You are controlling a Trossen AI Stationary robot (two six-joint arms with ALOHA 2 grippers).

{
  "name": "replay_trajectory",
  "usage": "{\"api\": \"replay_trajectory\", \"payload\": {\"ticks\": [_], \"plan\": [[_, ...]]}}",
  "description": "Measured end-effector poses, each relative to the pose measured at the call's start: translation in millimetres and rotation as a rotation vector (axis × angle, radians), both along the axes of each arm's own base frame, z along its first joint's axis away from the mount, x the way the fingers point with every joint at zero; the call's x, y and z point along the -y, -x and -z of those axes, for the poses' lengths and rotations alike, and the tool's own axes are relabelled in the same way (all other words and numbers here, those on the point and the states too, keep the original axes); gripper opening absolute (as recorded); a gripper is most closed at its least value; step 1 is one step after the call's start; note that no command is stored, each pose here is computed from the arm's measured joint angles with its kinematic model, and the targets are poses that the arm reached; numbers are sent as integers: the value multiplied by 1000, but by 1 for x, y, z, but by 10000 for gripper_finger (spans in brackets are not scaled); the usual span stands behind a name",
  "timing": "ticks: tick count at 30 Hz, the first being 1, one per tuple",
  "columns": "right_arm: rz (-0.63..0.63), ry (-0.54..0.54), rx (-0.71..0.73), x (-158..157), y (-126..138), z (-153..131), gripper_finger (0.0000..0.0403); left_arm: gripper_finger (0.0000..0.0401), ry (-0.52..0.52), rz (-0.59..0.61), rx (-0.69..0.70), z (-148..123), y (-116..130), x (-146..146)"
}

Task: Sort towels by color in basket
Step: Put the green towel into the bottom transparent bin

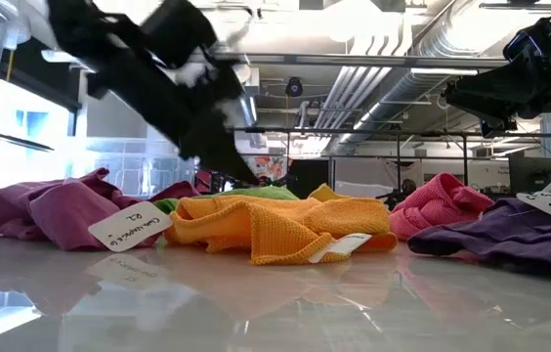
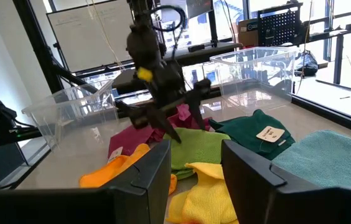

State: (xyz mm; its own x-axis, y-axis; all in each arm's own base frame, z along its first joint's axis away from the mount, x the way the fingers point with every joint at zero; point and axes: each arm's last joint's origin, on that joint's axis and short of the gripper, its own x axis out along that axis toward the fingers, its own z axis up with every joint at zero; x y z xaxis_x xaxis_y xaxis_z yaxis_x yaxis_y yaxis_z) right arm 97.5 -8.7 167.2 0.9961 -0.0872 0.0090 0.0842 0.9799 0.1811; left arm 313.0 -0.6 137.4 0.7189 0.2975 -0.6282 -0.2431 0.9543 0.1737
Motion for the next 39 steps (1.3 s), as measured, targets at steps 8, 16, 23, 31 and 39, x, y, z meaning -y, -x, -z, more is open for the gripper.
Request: {"api": "replay_trajectory", "payload": {"ticks": [8,16,23,31,39], "plan": [[0,0,0,0,0,0,138,202,-35,-37,-114,30,-20,1],[0,0,0,0,0,0,138,73,-22,-51,-105,31,-19,9],[0,0,0,0,0,0,138,21,-106,-33,-27,-4,-14,16],[0,0,0,0,0,0,138,6,-241,94,200,-87,9,39],[-1,0,0,0,0,0,138,6,-271,269,285,-170,49,87]]}}
